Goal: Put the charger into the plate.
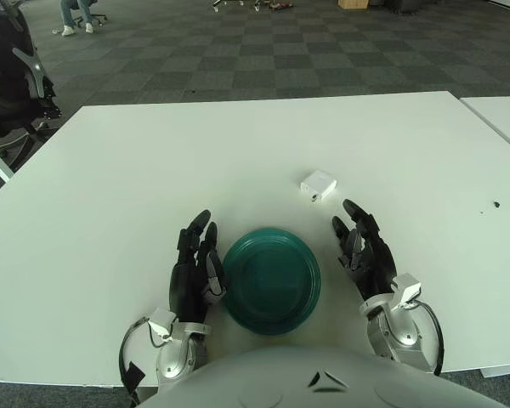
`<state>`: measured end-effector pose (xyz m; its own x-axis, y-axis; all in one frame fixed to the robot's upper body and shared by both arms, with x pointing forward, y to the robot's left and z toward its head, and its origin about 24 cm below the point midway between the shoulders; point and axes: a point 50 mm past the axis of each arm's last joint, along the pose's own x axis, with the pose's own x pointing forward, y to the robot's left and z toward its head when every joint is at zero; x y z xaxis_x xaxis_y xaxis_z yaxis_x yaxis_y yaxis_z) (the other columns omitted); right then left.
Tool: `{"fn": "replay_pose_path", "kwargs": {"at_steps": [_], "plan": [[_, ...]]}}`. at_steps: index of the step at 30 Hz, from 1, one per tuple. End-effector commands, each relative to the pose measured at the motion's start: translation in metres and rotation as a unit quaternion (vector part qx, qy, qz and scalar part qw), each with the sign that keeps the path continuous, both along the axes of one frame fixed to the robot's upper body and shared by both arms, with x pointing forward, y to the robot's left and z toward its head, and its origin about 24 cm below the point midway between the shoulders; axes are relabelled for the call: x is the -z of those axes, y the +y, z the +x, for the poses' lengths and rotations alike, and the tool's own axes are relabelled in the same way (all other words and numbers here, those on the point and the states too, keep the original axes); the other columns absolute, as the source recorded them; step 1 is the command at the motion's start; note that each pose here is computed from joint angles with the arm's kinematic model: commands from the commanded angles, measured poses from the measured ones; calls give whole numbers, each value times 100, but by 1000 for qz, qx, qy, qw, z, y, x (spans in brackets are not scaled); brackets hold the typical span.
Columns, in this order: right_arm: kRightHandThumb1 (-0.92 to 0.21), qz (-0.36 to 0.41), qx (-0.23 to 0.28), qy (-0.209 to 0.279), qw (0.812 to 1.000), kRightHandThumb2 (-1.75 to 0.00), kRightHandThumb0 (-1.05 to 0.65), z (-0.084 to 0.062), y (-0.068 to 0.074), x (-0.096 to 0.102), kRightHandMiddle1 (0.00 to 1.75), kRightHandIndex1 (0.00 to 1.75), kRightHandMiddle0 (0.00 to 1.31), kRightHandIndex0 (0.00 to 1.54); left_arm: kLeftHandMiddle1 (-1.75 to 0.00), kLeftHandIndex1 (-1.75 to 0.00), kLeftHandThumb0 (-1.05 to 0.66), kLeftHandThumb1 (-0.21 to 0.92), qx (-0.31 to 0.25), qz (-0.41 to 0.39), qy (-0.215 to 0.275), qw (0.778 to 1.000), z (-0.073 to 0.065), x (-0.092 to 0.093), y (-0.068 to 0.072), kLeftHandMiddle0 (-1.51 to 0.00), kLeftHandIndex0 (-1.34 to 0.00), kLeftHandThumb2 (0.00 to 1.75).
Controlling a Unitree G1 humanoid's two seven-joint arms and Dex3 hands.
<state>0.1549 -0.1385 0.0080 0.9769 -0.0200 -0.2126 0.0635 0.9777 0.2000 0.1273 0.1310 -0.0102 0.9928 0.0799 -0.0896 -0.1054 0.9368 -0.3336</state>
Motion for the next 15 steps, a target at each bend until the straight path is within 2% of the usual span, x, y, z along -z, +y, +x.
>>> {"fn": "replay_pose_path", "kwargs": {"at_steps": [1, 10, 15], "plan": [[-92, 8, -1, 173, 985, -84, -70, -39, -3, 48, 53, 0, 0, 25, 0, -80, -85, 92, -9, -17, 70, 997, -15, 18, -3, -29, 0, 93], [-92, 11, 1, 164, 986, -84, -69, -35, -3, 43, 52, 0, 0, 25, 0, -79, -84, 92, -8, -18, 70, 997, -13, 18, -4, -29, 0, 92], [-92, -2, 15, 113, 993, -84, -67, -7, -23, 23, 58, 1, 0, 27, 0, -78, -84, 92, -7, -22, 70, 997, -13, 19, -6, -29, 0, 92]]}}
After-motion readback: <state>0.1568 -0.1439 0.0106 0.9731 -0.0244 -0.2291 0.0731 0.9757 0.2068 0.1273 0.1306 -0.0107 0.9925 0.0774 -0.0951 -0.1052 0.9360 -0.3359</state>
